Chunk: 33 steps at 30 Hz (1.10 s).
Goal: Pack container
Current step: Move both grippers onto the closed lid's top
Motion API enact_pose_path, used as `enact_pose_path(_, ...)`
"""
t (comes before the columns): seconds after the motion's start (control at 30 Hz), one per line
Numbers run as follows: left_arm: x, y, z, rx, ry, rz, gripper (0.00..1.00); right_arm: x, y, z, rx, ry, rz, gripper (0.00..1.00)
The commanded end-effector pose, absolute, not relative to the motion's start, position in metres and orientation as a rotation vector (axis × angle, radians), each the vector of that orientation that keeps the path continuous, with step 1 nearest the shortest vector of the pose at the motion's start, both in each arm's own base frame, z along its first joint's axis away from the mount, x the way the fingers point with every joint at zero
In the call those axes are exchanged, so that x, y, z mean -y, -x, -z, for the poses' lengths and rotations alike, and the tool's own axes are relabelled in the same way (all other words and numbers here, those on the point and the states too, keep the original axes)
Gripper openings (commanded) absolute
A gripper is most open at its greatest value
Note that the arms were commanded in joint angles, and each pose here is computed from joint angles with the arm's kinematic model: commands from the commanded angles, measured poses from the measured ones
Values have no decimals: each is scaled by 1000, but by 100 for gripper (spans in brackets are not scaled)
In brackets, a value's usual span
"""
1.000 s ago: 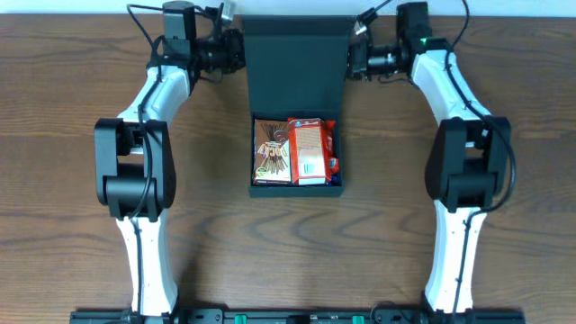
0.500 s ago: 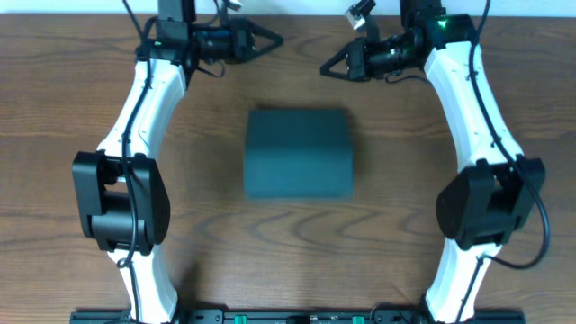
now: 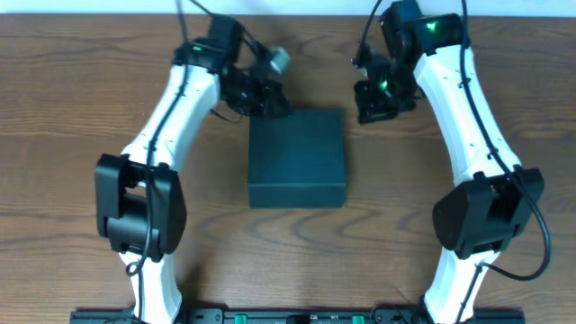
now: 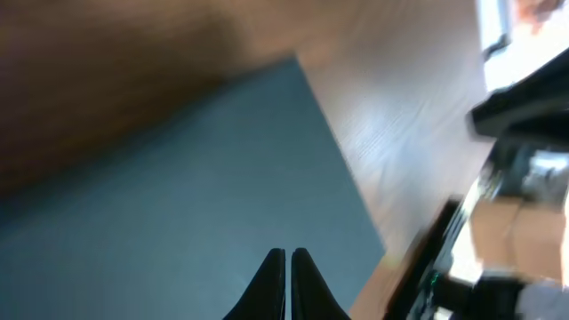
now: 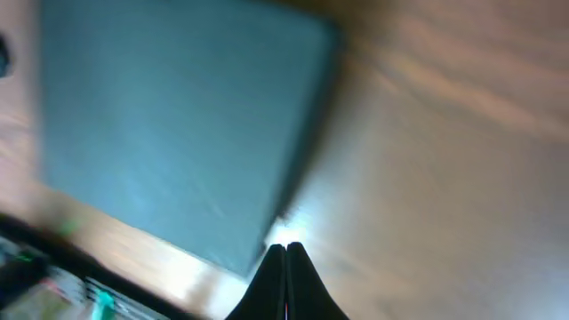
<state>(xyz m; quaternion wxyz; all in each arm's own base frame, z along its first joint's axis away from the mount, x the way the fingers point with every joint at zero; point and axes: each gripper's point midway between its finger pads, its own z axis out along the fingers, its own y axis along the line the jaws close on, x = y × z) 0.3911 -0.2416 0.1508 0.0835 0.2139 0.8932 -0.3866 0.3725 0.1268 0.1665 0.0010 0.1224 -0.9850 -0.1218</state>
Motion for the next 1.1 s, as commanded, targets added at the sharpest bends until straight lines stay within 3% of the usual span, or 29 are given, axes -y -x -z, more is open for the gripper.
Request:
enact_pose_path(0.0,247,-373,-147,-2619,-929,1001,6,-103,-363,-199,3187,-401,163,2)
enact_pose_path(0.27,243,-319,-130,-2688,-1199,1028,6,-95,-308,-243,3238,-454,186,2)
enact_pose_path(0.47,240,-308,-98,-2733,-1184,1048,6,-142,-263,-197,3206,-615,526,2)
enact_pose_path(0.7,239,-308,-90,-2730,-1187,1037,6,-179,-222,-102,3110,-495,682,2)
enact_pose_path(0.9,236,-310,-87,-2738,-1193,997,6,-216,-237,-64,3217,-290,901,2)
enact_pose_path(1.07,236,-309,-87,-2741,-1193,998,6,-204,-254,-47,3377,-173,729,2)
